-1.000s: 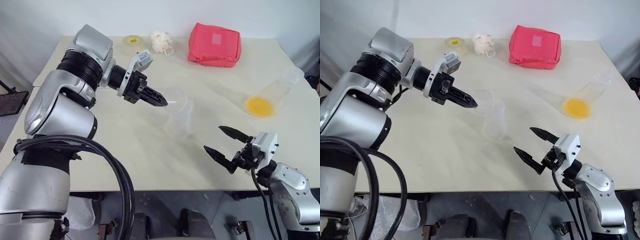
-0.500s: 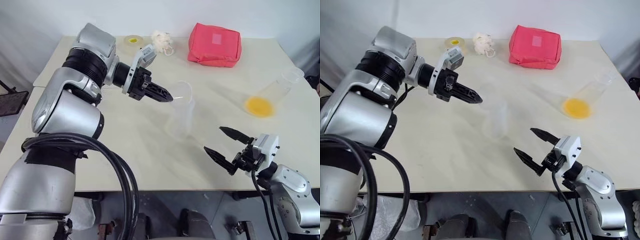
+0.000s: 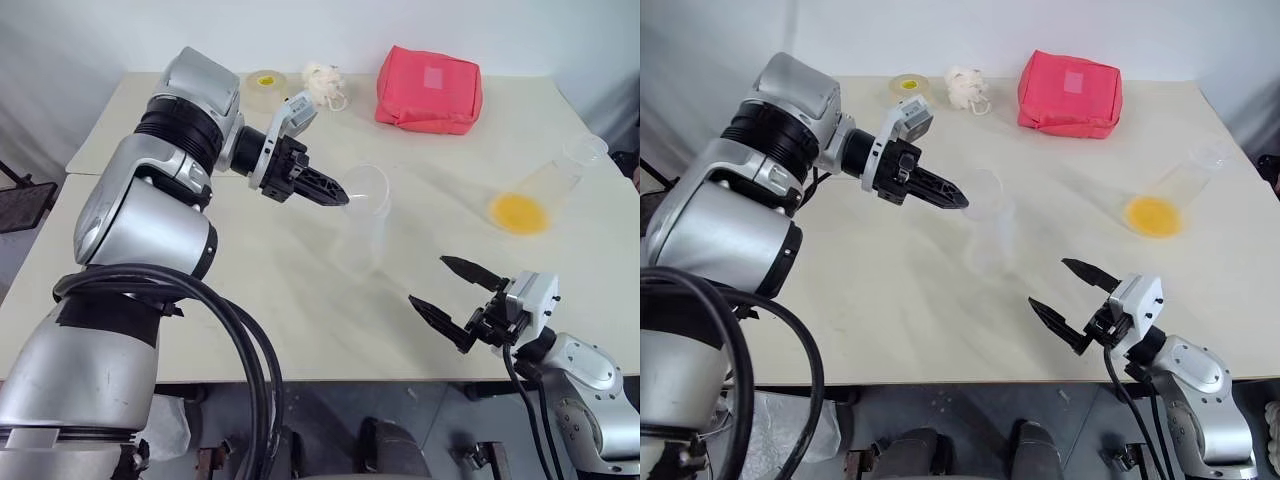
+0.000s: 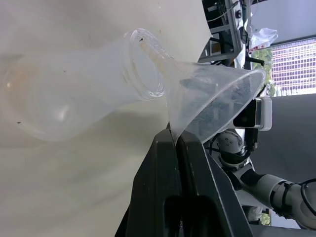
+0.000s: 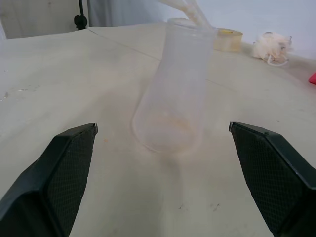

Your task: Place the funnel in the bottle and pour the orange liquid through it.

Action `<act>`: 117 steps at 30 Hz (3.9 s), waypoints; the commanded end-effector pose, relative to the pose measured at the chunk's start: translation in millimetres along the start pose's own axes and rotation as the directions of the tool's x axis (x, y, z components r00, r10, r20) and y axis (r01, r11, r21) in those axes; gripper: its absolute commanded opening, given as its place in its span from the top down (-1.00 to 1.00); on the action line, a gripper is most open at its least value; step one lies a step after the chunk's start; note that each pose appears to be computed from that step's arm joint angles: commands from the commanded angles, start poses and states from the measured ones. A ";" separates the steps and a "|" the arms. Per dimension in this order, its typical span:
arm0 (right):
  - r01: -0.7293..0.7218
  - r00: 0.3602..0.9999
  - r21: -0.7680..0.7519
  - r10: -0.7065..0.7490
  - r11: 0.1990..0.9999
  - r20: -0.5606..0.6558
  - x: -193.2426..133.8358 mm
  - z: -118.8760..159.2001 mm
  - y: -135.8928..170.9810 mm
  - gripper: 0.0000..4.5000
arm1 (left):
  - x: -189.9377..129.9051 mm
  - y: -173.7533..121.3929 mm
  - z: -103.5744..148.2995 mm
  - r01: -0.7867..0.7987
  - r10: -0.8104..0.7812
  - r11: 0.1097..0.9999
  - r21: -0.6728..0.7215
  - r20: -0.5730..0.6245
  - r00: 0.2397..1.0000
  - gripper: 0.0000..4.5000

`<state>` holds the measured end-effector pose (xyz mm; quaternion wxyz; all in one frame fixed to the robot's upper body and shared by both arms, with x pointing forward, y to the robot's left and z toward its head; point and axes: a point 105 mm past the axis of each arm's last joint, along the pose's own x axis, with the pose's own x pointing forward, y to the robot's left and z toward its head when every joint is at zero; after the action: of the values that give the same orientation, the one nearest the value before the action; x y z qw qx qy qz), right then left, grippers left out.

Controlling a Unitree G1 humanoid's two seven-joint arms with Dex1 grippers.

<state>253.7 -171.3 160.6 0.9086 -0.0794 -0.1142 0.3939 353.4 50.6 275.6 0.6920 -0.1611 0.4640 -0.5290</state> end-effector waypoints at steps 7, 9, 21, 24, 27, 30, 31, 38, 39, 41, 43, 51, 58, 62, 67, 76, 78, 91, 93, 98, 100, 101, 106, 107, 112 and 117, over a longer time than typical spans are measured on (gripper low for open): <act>0.012 0.999 -0.050 -0.009 0.999 0.042 0.7 11.9 -0.5 -1.00 | -3.5 -32.4 5.4 0.128 -0.128 0.992 0.017 -0.002 0.992 0.99; 0.011 0.999 -0.050 -0.009 0.999 0.044 1.2 11.9 -0.4 -1.00 | -4.1 -31.1 5.3 0.120 -0.120 0.993 0.008 0.001 0.993 0.99; 0.014 0.999 -0.055 -0.011 0.998 0.050 4.3 12.9 -1.0 -1.00 | -9.9 -34.4 9.0 0.153 -0.151 0.988 -0.022 0.054 0.987 -0.44; 0.015 0.999 -0.055 -0.012 0.998 0.046 3.9 13.0 -1.7 -1.00 | -12.6 -36.7 10.3 0.176 -0.174 0.984 -0.023 0.073 0.982 -0.86; 0.016 0.999 -0.058 -0.013 0.998 0.045 3.9 13.9 -3.1 -1.00 | -16.7 -36.7 11.8 0.177 -0.175 0.984 -0.015 0.090 0.981 -0.99; 0.019 0.999 -0.063 -0.016 0.998 0.043 3.0 15.4 -5.1 -1.00 | -24.7 -34.9 13.5 0.164 -0.165 0.986 0.022 0.105 0.981 -0.99; 0.021 0.999 -0.065 -0.018 0.998 0.041 2.6 15.6 -5.8 -1.00 | -27.9 -33.3 14.0 0.157 -0.161 0.987 0.044 0.109 0.981 -0.99; 0.037 0.999 -0.078 -0.036 0.996 0.009 -5.9 18.3 -12.2 -1.00 | -63.7 -12.2 15.4 0.090 -0.185 0.874 0.477 0.155 0.971 -0.99; 0.044 0.999 -0.082 -0.044 0.996 0.001 -8.3 19.2 -14.9 -1.00 | -69.0 -5.1 13.2 0.057 -0.177 0.851 0.522 0.184 0.967 -0.99; 0.055 0.998 -0.091 -0.056 0.994 -0.013 -12.1 20.4 -20.1 -1.00 | -74.1 7.2 9.1 -0.016 -0.147 0.813 0.582 0.232 0.961 -0.99; 0.066 0.997 -0.102 -0.069 0.993 -0.034 -16.2 20.3 -25.9 -1.00 | -79.9 13.5 11.5 -0.112 -0.178 0.738 0.666 0.352 0.919 -0.99; 0.258 0.954 -0.164 -0.278 0.952 -0.115 -39.6 12.3 -60.8 -1.00 | -78.7 37.9 -35.2 -0.340 -0.341 0.408 0.847 0.487 0.804 -0.99; 0.554 0.799 -0.206 -0.585 0.807 -0.142 -84.6 17.1 -96.3 -1.00 | -63.0 64.0 -74.1 -0.317 -0.343 0.342 0.885 0.431 0.835 -0.99; 0.662 0.702 -0.233 -0.699 0.712 -0.138 -95.4 18.8 -110.5 -1.00 | -64.2 59.0 -67.2 -0.361 -0.422 0.340 0.868 0.484 0.767 -0.99; 0.745 0.633 -0.210 -0.770 0.634 -0.077 -87.7 20.3 -136.5 -1.00 | -58.2 56.5 -61.4 -0.379 -0.465 0.330 0.865 0.498 0.732 -0.99; 0.781 0.621 -0.111 -0.782 0.614 0.045 -53.6 30.4 -186.7 -1.00 | -48.7 46.0 -64.8 -0.374 -0.510 0.319 0.871 0.490 0.707 -0.99; 0.790 0.610 -0.113 -0.791 0.602 0.054 -54.7 31.3 -193.1 -1.00 | -48.5 44.3 -67.4 -0.374 -0.510 0.319 0.871 0.491 0.706 -0.99; 0.791 0.611 -0.082 -0.786 0.606 0.090 -25.2 23.7 -227.9 -1.00 | -52.3 37.6 -75.3 -0.416 -0.490 0.359 0.835 0.549 0.677 -0.99; 0.792 0.610 -0.079 -0.787 0.605 0.093 -19.9 23.1 -232.3 -1.00 | -52.5 36.6 -76.4 -0.419 -0.487 0.361 0.833 0.551 0.677 -0.99; 0.804 0.594 -0.082 -0.798 0.589 0.103 -8.5 25.2 -241.4 -1.00 | -53.4 34.4 -78.3 -0.430 -0.479 0.366 0.825 0.563 0.673 -0.99; 0.807 0.590 -0.084 -0.800 0.584 0.106 -4.3 26.8 -244.1 -1.00 | -54.1 33.5 -77.8 -0.437 -0.476 0.367 0.821 0.569 0.670 -0.99; 0.809 0.587 -0.083 -0.802 0.581 0.107 -3.0 27.3 -245.1 -1.00 | -54.3 33.3 -77.8 -0.439 -0.475 0.367 0.820 0.571 0.670 -0.99; 0.835 0.551 -0.072 -0.826 0.546 0.118 -0.7 30.8 -250.7 -1.00 | -55.5 32.5 -79.0 -0.455 -0.465 0.369 0.810 0.585 0.665 -0.99; 0.838 0.546 -0.066 -0.829 0.542 0.124 -0.6 31.7 -251.0 -0.82 | -55.8 32.7 -78.6 -0.458 -0.463 0.370 0.808 0.588 0.664 -1.00; 0.803 0.593 -0.048 -0.787 0.594 0.173 7.6 37.2 -242.2 -0.13 | -57.4 36.4 -79.9 -0.464 -0.455 0.374 0.803 0.594 0.663 -1.00; 0.741 0.667 -0.105 -0.705 0.664 0.241 22.3 55.3 -221.4 -0.09 | -58.2 44.3 -78.4 -0.458 -0.444 0.375 0.806 0.590 0.674 -1.00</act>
<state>417.3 -312.3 233.4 0.9782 -0.0616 -0.1968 -0.0262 314.6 134.2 224.5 0.7836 0.0492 -0.2240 -0.5774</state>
